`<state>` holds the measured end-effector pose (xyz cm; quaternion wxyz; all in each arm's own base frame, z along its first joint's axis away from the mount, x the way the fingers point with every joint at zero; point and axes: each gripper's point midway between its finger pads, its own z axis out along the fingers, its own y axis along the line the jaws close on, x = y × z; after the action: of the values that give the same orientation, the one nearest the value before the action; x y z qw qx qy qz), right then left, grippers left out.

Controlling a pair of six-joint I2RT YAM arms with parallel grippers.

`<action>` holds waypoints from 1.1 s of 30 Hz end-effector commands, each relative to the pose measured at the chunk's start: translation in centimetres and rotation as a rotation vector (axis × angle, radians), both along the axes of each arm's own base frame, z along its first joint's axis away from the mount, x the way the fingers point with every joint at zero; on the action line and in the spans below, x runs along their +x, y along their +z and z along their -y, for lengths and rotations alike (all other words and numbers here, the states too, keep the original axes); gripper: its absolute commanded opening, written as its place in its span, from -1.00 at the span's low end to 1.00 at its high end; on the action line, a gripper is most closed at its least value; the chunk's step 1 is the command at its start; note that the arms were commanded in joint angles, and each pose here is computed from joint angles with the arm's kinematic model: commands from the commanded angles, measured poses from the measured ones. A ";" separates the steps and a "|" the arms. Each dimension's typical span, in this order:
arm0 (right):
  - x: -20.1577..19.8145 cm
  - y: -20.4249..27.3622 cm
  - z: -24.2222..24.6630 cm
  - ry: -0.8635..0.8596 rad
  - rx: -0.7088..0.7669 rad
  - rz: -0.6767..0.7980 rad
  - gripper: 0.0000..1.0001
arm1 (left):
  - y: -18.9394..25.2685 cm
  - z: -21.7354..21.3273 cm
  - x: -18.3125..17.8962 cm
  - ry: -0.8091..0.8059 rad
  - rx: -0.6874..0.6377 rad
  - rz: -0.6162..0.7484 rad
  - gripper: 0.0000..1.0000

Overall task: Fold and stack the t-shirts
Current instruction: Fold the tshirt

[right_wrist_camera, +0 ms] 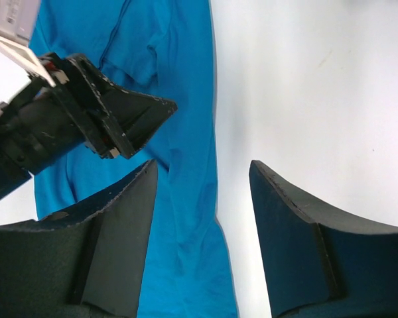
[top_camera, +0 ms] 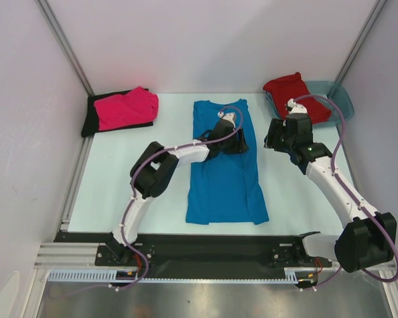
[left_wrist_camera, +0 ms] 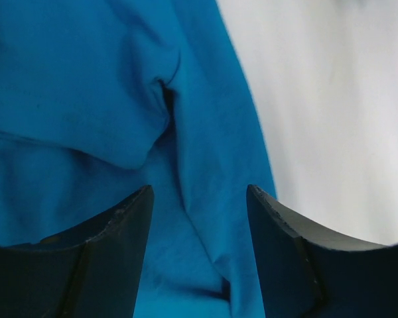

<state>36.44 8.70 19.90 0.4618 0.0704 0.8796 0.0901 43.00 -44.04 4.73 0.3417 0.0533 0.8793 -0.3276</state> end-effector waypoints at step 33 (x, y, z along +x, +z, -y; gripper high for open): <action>-0.1 -0.5 -0.4 0.045 0.035 -0.003 0.27 | 7.9 0.7 2.9 0.012 0.005 0.174 -1.00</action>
<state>36.07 8.95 19.10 0.4484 0.0651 0.8848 0.1083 44.36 -44.18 3.87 0.3500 0.0595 0.8866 -0.2964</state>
